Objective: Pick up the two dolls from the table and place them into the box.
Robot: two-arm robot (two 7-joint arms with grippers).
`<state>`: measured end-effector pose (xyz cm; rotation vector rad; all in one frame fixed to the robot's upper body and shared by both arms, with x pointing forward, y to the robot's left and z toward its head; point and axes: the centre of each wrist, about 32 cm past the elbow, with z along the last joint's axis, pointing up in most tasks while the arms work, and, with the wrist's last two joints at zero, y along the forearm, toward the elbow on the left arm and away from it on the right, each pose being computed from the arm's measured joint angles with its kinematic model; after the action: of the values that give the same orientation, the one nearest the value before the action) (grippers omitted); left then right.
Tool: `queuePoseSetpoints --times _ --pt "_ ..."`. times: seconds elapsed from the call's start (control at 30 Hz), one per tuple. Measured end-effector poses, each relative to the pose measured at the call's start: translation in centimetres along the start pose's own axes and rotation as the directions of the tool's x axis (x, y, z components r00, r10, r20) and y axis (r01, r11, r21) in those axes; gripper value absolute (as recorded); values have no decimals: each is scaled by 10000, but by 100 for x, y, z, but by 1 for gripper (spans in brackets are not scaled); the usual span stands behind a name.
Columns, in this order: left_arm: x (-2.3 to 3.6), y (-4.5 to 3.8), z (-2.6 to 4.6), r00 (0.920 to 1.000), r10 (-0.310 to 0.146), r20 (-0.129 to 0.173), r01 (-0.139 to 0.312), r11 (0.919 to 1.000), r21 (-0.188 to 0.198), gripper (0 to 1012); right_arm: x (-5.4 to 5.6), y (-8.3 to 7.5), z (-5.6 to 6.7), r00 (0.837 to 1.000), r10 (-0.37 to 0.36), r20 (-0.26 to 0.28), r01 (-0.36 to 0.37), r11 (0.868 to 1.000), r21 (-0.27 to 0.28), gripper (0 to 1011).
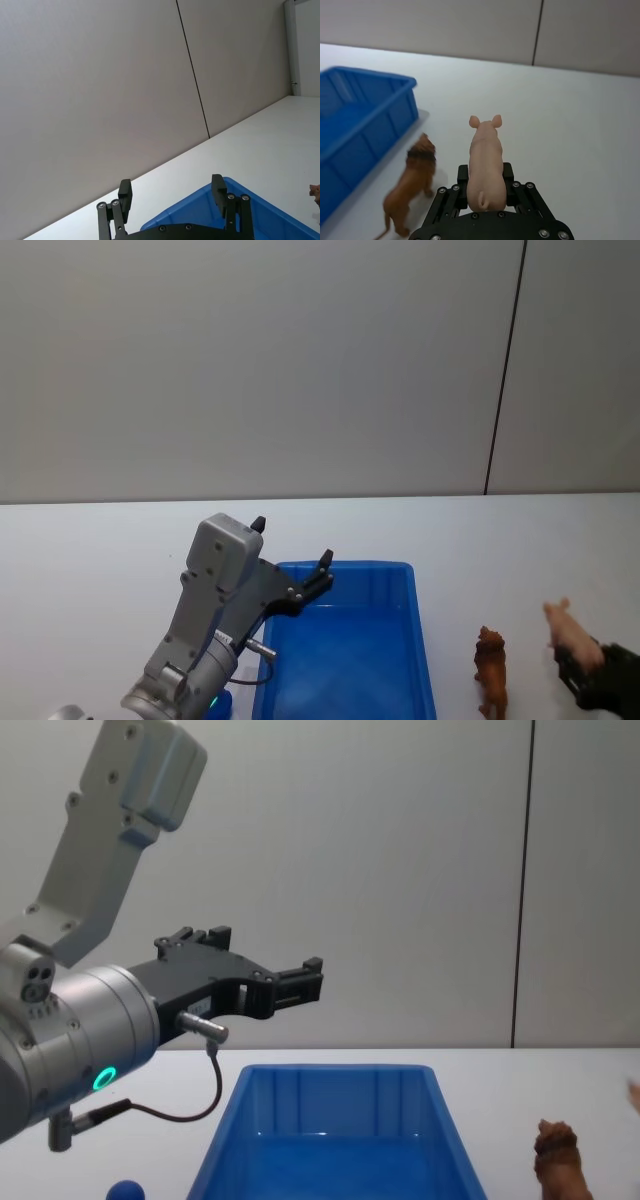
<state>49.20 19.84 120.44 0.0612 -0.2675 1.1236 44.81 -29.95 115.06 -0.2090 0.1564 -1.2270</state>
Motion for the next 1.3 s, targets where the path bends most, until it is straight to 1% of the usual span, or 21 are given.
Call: queuePoseSetpoints --times 0.1,0.13,0.17,0.27,0.37,0.4,0.5,0.6,0.7,0.73,0.8,0.83,0.9,0.93,0.97,1.07,1.1,1.13,1.17,1.23,1.3 --pt "0 0 0 10000 0 0 0 10000 0 1002 -33 37 88 9995 266 139 -270 9992 298 376" --pt "0 0 0 10000 1 0 -1 10000 0 1001 -52 62 139 9988 436 219 -445 9980 454 376" --pt "0 0 0 10000 1 0 -1 10000 0 1001 -52 62 139 9988 436 219 -445 9980 454 375" --pt "0 0 0 10000 1 0 -1 10000 0 1001 -90 112 228 9964 772 351 -795 9944 691 376" --pt "0 0 0 10000 1 0 -1 10000 0 1001 -154 197 350 9909 1258 479 -1298 9871 935 375" --pt "0 0 0 10000 1 0 -1 10000 0 1001 -154 197 350 9909 1258 479 -1298 9871 935 375" --pt "0 0 0 10000 1 0 -1 10000 0 1001 -207 270 439 9844 1663 570 -1715 9797 1041 375" --pt "0 0 0 10000 1 1 -1 10000 -1 1001 -284 386 538 9743 2169 607 -2225 9689 1081 375" --pt "0 0 0 10000 1 1 -1 10000 0 1001 -341 471 592 9660 2514 602 -2566 9608 1047 375" --pt "0 0 0 10000 1 1 -1 10000 0 1001 -378 528 624 9596 2752 594 -2800 9549 985 375" --pt "0 0 0 10000 1 1 -1 10000 -1 1001 -416 586 657 9533 2964 576 -3007 9491 932 375" --pt "0 0 0 10000 1 1 -1 10000 0 1002 -464 659 689 9464 3184 538 -3221 9426 881 375" --pt "0 0 0 10000 1 0 -1 10000 0 1001 -511 725 715 9382 3422 514 -3454 9352 783 375" --pt "0 0 0 10000 1 1 -1 10000 0 1002 -567 804 741 9301 3643 463 -3668 9276 703 375" --pt "0 0 0 10000 1 0 -1 10000 -1 1002 -593 839 752 9261 3746 443 -3768 9239 663 378" --pt "0 0 0 10000 1 1 -1 10000 0 1001 -690 977 786 9097 4136 370 -4150 9085 488 445" --pt "0 0 0 10000 1 0 -1 10000 0 1001 -712 1008 791 9058 4221 363 -4235 9049 438 497" --pt "0 0 0 10000 1 1 -1 10000 0 1001 -734 1035 798 9029 4285 349 -4297 9020 412 497" --pt "0 0 0 10000 1 1 -1 10000 0 1002 -774 1088 808 8960 4428 340 -4438 8955 337 559" --pt "0 0 0 10000 1 1 -1 10000 0 1001 -812 1139 818 8899 4549 342 -4558 8897 275 592" --pt "0 0 0 10000 1 0 -1 10000 -1 1002 -859 1201 824 8832 4676 357 -4684 8833 184 683"
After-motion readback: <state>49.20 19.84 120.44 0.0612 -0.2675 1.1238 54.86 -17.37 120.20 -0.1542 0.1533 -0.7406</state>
